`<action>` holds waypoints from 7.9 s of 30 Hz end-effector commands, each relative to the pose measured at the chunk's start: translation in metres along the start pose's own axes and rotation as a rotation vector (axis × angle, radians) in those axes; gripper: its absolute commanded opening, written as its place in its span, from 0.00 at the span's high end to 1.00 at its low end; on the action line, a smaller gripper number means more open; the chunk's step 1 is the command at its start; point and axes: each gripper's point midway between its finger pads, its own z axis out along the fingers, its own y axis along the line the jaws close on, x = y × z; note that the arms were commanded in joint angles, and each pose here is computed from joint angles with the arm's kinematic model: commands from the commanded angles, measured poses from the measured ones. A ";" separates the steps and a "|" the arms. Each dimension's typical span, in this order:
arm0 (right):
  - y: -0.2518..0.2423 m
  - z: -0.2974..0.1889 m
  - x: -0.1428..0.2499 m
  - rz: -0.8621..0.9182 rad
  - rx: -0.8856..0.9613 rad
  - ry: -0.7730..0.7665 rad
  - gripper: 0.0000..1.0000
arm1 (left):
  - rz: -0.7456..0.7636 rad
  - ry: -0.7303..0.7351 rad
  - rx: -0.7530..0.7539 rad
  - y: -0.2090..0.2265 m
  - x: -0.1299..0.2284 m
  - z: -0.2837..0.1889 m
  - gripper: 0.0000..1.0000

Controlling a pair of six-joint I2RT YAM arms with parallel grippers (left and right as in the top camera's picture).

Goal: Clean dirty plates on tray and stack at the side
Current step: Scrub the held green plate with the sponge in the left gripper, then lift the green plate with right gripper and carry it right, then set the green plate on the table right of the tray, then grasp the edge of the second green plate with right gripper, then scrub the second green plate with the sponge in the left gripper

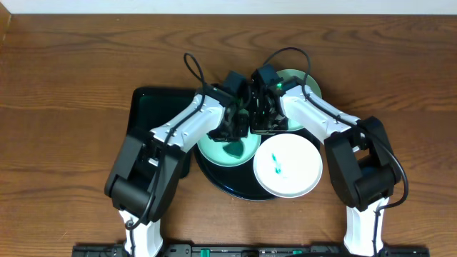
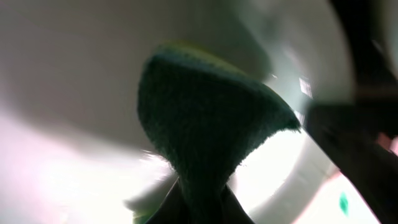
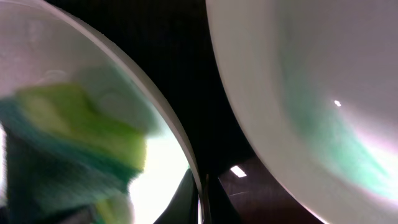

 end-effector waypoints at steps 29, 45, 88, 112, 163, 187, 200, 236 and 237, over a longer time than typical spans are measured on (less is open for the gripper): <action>-0.008 -0.071 -0.032 -0.141 0.288 -0.306 0.99 | -0.444 -0.275 -0.295 0.177 -0.012 -0.171 0.93; 0.043 -0.210 -0.014 -0.321 0.945 -0.937 0.99 | -0.447 -0.276 -0.295 0.178 -0.012 -0.171 0.93; -0.249 -0.201 -0.004 0.547 0.033 -0.379 0.99 | -0.566 -0.294 -0.280 0.178 -0.012 -0.170 0.93; -0.333 -0.109 0.034 0.650 0.113 -0.295 0.82 | -0.555 -0.307 -0.280 0.178 -0.015 -0.171 0.93; -0.129 -0.065 -0.108 -0.167 0.131 -0.227 0.83 | -0.445 -0.339 -0.276 0.177 -0.028 -0.173 0.93; -0.028 -0.055 -0.069 -0.104 -0.103 -0.125 0.99 | -0.446 -0.330 -0.276 0.177 -0.027 -0.170 0.93; -0.017 -0.023 -0.035 -0.069 -0.033 -0.039 0.99 | -0.431 -0.316 -0.218 0.157 -0.028 -0.164 0.93; -0.032 0.000 -0.019 -0.072 -0.016 -0.007 0.99 | -0.061 -0.013 0.015 -0.018 -0.012 0.016 0.93; -0.032 0.000 -0.019 -0.072 -0.016 -0.007 0.99 | -0.049 -0.014 0.030 -0.021 -0.013 0.016 0.93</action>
